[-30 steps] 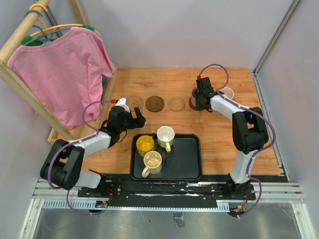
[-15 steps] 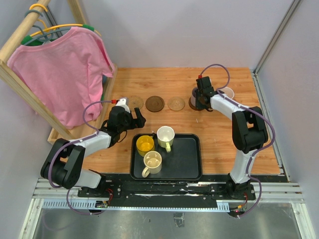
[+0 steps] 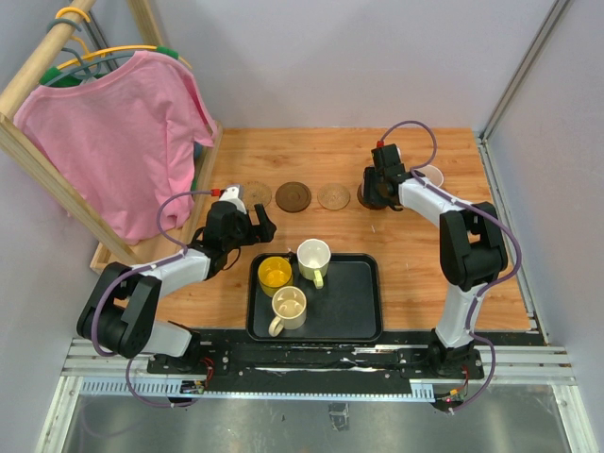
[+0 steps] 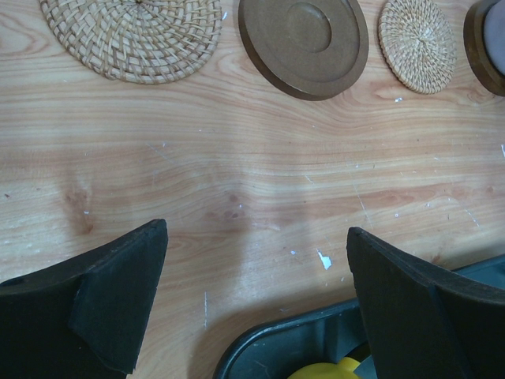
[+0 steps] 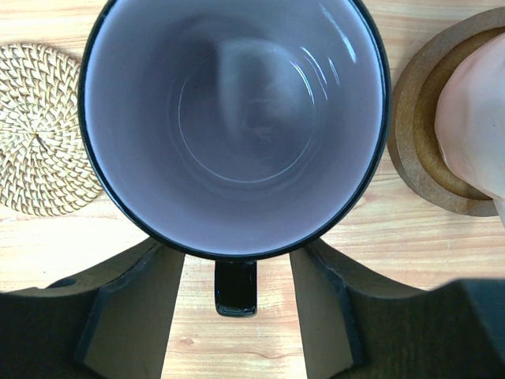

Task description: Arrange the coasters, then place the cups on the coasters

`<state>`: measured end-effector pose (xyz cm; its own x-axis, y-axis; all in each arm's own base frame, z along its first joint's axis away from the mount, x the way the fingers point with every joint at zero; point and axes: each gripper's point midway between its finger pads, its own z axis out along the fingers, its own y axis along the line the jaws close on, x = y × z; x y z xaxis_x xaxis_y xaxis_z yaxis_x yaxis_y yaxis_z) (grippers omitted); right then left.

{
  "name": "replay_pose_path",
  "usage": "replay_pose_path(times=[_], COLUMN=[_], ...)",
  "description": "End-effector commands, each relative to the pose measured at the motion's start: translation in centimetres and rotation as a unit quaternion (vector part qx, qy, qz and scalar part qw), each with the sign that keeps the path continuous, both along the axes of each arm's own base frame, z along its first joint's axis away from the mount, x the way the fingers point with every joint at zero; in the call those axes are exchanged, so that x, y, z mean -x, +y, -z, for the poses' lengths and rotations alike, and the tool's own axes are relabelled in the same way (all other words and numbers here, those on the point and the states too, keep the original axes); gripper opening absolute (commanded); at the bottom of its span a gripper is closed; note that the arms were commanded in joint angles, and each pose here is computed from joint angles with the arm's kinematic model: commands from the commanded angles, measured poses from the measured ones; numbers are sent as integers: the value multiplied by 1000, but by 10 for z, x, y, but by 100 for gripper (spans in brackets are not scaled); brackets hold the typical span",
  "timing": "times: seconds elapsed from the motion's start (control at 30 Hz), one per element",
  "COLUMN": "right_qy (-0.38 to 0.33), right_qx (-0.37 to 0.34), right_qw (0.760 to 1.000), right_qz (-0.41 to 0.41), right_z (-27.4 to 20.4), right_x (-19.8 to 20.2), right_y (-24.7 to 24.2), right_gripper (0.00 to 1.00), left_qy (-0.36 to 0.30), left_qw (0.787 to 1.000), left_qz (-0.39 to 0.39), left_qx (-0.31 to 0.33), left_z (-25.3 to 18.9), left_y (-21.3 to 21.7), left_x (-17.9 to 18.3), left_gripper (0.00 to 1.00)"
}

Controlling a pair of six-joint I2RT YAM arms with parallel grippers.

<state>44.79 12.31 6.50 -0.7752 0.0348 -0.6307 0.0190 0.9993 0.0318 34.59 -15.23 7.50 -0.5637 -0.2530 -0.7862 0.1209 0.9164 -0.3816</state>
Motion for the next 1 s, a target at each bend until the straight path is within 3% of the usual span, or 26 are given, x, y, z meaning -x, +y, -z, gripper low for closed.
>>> replay_pose_path(times=[0.0,0.37,0.53,0.97], right_qy=[-11,-26,-45,-71], right_qx=[-14,-24,-30,-100], right_qw=[1000,999,999,982], right_qz=[10,10,-4,-146], right_z=[-15,-39,-56,-90], right_x=[5,48,89,189], right_y=[-6,-6,6,90], right_gripper=[58,68,85,97], left_qy=[-23,-67,-67,-68], left_qw=[1000,997,997,996], left_qz=[4,19,29,46], left_qx=[7,15,16,30], left_z=[-16,-42,-41,-37], left_y=[-3,-7,-14,-25], left_x=[-6,3,11,38], left_gripper=[100,100,100,100])
